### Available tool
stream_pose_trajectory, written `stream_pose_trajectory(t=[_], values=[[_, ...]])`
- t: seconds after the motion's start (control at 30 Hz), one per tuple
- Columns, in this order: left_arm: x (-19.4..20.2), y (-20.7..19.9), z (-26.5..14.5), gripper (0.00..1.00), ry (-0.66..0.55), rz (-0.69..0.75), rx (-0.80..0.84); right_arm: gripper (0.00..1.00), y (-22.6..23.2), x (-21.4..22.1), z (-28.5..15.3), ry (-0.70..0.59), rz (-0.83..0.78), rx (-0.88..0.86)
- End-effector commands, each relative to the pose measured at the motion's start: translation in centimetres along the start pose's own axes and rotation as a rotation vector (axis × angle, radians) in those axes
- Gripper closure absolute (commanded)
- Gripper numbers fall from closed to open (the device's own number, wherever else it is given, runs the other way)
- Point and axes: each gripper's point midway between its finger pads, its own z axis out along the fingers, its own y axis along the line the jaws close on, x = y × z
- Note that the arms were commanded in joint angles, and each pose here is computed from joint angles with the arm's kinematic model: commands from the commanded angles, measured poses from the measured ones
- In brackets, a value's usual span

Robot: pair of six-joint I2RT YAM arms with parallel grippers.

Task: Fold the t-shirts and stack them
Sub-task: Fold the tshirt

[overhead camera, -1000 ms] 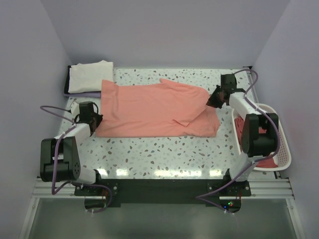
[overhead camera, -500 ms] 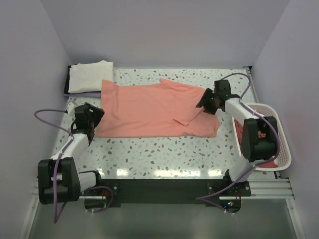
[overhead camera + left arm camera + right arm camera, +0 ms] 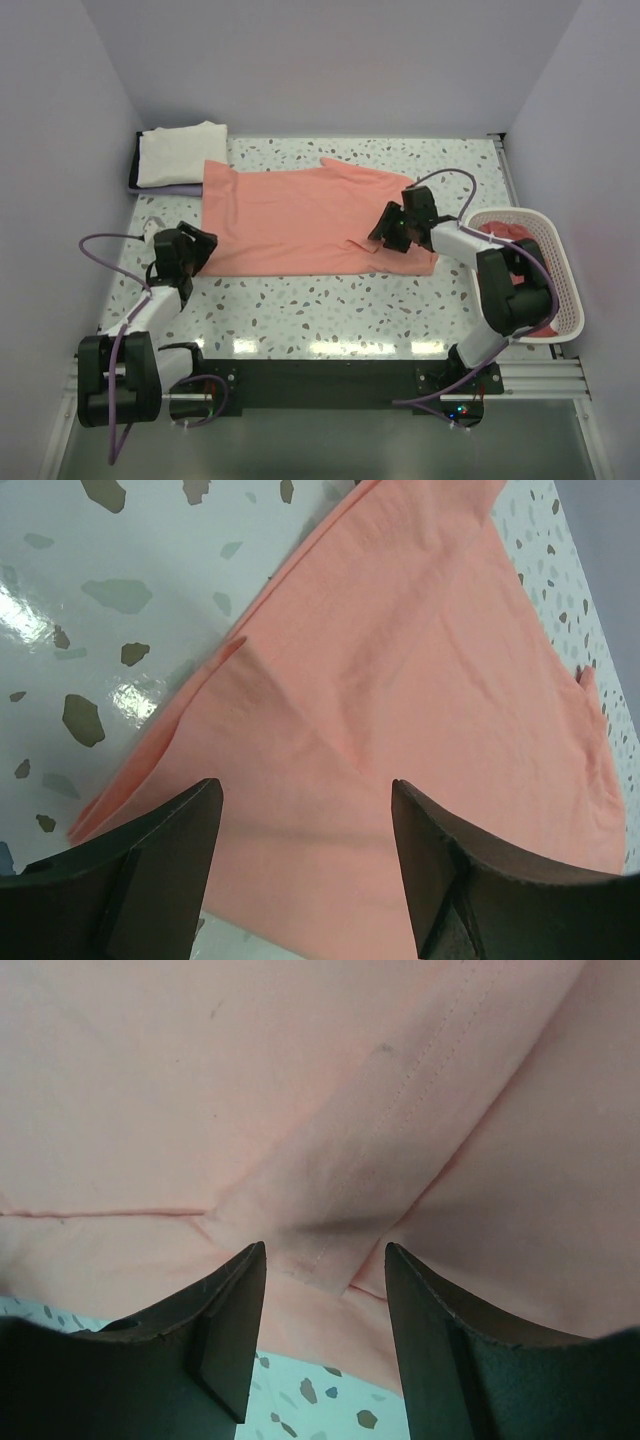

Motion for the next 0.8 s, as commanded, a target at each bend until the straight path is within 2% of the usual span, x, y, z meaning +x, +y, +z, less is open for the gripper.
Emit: stream_pose_trajectory(t=[0.0, 0.77], values=[[-0.5, -1.5, -0.1, 0.27, -0.026, 0.037, 0.083, 0.45, 1.2, -1.1, 0.5, -0.064, 0.012, -0.036], [-0.2, -1.5, 0.3, 0.27, -0.011, 0.048, 0.084, 0.45, 2.4, -0.1, 1.8, -0.046, -0.001, -0.024]])
